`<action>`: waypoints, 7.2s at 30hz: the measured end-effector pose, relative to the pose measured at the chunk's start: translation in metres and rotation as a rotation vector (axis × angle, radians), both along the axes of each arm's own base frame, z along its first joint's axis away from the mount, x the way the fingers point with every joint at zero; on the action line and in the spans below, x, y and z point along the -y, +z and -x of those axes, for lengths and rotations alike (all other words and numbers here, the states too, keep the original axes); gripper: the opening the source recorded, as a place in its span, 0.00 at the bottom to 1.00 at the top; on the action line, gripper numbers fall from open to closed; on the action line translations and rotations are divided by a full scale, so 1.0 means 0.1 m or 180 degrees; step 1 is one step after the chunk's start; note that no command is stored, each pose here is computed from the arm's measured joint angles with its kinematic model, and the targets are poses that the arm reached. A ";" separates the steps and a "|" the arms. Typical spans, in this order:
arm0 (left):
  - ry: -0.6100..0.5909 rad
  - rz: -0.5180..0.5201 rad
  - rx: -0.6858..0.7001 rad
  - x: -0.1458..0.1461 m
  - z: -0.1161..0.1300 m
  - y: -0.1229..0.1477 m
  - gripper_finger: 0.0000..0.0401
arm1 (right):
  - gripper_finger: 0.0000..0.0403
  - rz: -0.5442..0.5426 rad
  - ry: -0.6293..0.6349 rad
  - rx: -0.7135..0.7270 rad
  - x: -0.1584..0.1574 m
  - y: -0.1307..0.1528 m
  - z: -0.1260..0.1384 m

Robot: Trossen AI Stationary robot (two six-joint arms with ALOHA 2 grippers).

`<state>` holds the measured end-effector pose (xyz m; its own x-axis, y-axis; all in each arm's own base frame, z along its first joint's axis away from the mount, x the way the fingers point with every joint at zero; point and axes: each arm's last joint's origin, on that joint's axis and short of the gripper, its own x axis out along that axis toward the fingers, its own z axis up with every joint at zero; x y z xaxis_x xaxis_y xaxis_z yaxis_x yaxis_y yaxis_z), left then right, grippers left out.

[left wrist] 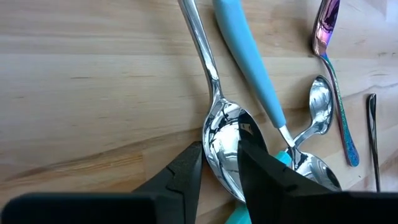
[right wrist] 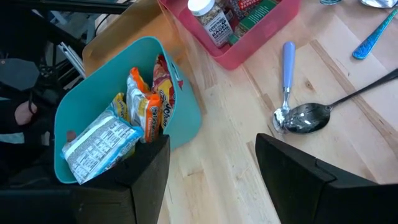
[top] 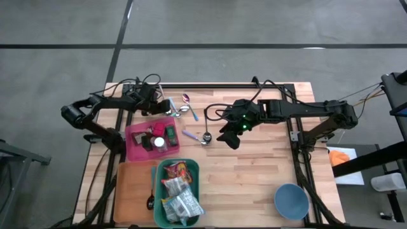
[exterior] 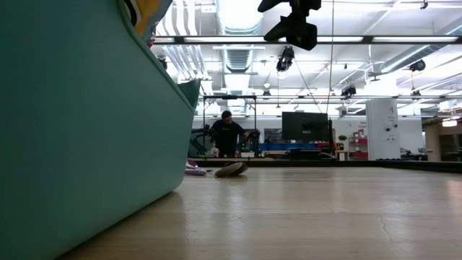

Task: Pick & Place Food Item
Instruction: Put the silver spoon into the orange bin

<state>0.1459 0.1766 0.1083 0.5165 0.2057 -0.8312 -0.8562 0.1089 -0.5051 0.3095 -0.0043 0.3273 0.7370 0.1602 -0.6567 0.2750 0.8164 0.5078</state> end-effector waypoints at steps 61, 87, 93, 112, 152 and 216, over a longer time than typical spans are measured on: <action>0.0339 -0.0973 0.0393 0.05 0.10 0.64 0.00 | 0.58 0.0002 0.0000 0.0010 0.00 0.00 0.00; -0.0754 -0.1054 0.1761 0.50 0.24 1.26 0.00 | 0.58 0.0002 0.0000 0.0009 0.00 0.00 0.00; -0.1159 -0.0981 0.2032 0.77 0.33 1.40 0.00 | 0.58 0.0002 0.0000 0.0009 0.00 0.00 0.00; -0.1107 -0.0642 0.1874 1.39 0.75 1.91 0.00 | 0.58 0.0002 0.0000 0.0009 0.00 0.00 0.00; -0.1114 0.1029 0.0084 2.56 0.59 2.08 0.00 | 0.58 0.0002 -0.0001 0.0008 0.00 0.00 0.00; -0.0397 0.0653 -0.1392 4.09 0.51 1.02 0.00 | 0.58 0.0002 -0.0001 0.0005 0.00 0.00 0.00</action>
<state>0.0951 -0.2323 0.2102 0.1208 -0.0260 -0.9923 -0.9794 0.1600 -0.1234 0.3097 -0.0043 0.3273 0.7380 0.1595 -0.6557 0.2746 0.8166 0.5077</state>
